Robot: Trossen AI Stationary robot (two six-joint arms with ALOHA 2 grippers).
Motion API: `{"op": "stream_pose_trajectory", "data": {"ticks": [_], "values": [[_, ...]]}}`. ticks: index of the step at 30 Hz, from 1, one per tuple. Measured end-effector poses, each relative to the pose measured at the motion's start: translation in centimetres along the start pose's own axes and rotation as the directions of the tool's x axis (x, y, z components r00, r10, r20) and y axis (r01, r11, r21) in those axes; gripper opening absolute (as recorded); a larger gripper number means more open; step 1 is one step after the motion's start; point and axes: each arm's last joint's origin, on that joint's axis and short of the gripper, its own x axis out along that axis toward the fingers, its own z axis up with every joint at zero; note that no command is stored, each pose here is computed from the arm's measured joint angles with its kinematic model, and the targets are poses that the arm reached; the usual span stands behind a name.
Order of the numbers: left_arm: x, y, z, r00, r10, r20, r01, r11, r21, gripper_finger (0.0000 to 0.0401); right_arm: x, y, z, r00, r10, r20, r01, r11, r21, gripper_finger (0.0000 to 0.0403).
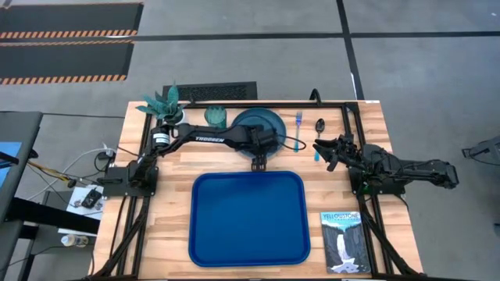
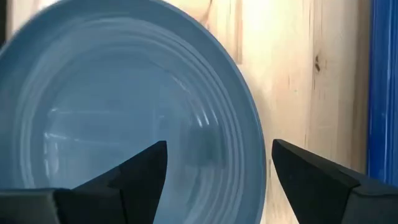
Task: Pick and place plate/cup/fork/spoon on tray
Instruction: Put the blue plate on the left of the blue serving tray
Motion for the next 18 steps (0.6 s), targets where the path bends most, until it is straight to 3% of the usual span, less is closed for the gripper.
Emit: {"op": "stream_pose_trajectory", "data": {"ticks": [5, 9, 12, 18], "values": [[1.4, -0.5, -1.2, 1.000, 0.011, -0.011, -0.011, 1.000, 0.002, 0.0273, 0.0, 0.0, 0.0, 1.000, 0.000, 0.000, 0.000, 1.000, -0.003, 0.0182], [2.0, -0.7, -1.9, 0.999, 0.026, -0.045, -0.026, 1.000, -0.005, 0.0248, 0.0, 0.0, 0.0, 1.000, 0.000, 0.000, 0.000, 1.000, -0.002, 0.0182], [3.1, -0.7, -2.1, 0.993, 0.093, -0.068, -0.093, 0.996, 0.008, 0.0207, 0.0, 0.0, 0.0, 1.000, 0.000, 0.000, 0.000, 1.000, -0.003, 0.0182], [4.2, -1.1, -2.4, 0.992, 0.079, -0.096, -0.077, 0.997, 0.016, 0.0096, 0.0, 0.0, 0.0, 1.000, 0.000, 0.000, 0.000, 1.000, -0.002, 0.0182]]}}
